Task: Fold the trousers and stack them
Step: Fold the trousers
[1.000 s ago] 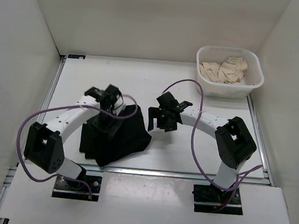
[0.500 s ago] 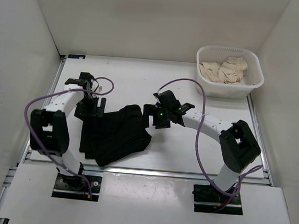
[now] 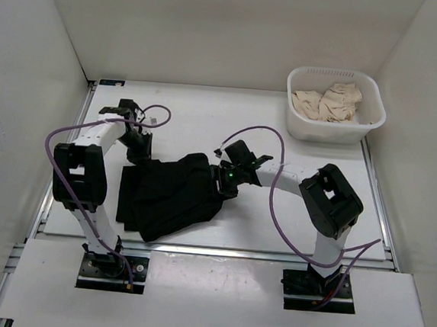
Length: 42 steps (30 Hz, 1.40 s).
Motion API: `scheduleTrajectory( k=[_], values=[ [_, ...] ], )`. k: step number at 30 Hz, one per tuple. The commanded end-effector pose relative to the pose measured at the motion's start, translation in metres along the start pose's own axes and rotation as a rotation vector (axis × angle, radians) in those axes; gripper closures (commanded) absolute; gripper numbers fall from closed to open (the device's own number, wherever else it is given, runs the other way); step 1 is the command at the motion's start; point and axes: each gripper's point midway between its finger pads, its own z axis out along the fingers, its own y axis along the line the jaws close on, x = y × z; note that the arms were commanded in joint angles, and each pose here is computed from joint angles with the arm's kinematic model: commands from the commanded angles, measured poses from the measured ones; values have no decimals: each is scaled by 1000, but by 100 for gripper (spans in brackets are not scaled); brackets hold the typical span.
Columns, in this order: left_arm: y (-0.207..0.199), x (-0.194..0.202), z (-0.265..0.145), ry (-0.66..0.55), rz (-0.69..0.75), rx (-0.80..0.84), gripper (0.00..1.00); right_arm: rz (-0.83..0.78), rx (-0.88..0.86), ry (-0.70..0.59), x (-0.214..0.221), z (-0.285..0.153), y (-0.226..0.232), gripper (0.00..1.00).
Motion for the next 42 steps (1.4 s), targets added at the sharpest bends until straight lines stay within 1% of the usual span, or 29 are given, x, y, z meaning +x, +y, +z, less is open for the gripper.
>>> scheduleTrajectory(
  k=[1, 2, 3, 4, 6, 7, 9, 11, 13, 14, 17, 18, 19, 20, 21, 22, 23, 25, 26, 27, 28, 30, 32, 33, 37, 39, 40, 41, 42],
  values=[
    [-10, -7, -24, -26, -12, 48, 86, -19, -73, 60, 16, 3, 11, 45],
    [-10, -8, -31, -33, -9, 33, 86, -12, -75, 74, 21, 4, 9, 52],
    [3, -11, -37, -44, -38, 3, 86, -13, -69, 85, 27, 5, 4, 65],
    [11, -15, -47, -68, -49, -28, 86, -8, -65, 92, 28, 4, 3, 69],
    [35, -31, -70, -137, -82, -111, 86, -7, -56, 90, 33, 1, 1, 70],
    [58, -35, -82, -171, -132, -157, 86, -7, -55, 90, 33, 1, 1, 70],
    [75, -45, -106, -221, -167, -202, 86, -12, -59, 83, 32, -1, 3, 74],
    [98, -40, -117, -220, -230, -249, 86, -12, -59, 83, 32, -4, 5, 83],
    [110, -30, -109, -191, -251, -287, 86, -16, -63, 76, 31, -6, 7, 90],
    [117, -14, -94, -134, -267, -308, 86, -17, -56, 72, 30, -6, 6, 90],
    [126, 6, -60, -44, -287, -306, 86, -26, -60, 73, 28, -3, 10, 90],
    [128, 7, -53, -32, -289, -305, 86, -33, -70, 84, 31, -2, 13, 88],
    [131, 5, -48, -29, -290, -304, 80, -35, -72, 82, 28, 0, 14, 82],
    [129, 6, -40, -8, -295, -275, 74, -54, -72, 91, 26, 3, 19, 65],
    [126, 4, -42, -11, -295, -263, 68, -56, -68, 100, 26, 0, 20, 57],
    [127, 3, -47, -30, -304, -253, 59, -58, -61, 111, 25, 2, 19, 44],
    [123, 1, -52, -51, -299, -245, 55, -70, -62, 111, 24, 1, 20, 41],
    [130, 14, -60, -63, -339, -251, 46, -75, -67, 103, 21, -3, 25, 37],
    [132, 20, -61, -60, -352, -252, 42, -86, -58, 97, 20, -2, 23, 29],
    [131, 28, -59, -50, -364, -238, 39, -100, -51, 88, 19, -6, 24, 26],
    [126, 47, -45, 8, -380, -217, 37, -107, -44, 73, 16, -9, 25, 22],
    [121, 65, -34, 67, -386, -206, 36, -83, -3, 53, 11, -10, 15, 13],
    [113, 75, -22, 95, -397, -158, 36, -33, 77, -7, -5, -13, -5, 9],
    [108, 74, -17, 111, -389, -135, 36, 8, 91, -51, -21, -14, -4, 7],
    [106, 75, 6, 157, -375, -113, 38, 95, 110, -89, -48, 9, -11, 5],
    [102, 74, 13, 173, -385, -73, 51, 122, 109, -90, -52, 19, -15, 12],
    [99, 71, 19, 188, -381, -52, 59, 159, 72, -74, -50, 25, -11, 26],
    [92, 65, 21, 184, -366, -27, 64, 180, 33, -106, -60, 24, -12, 35],
    [87, 64, 23, 187, -352, -18, 70, 202, 15, -98, -57, 28, -11, 45]
  ],
)
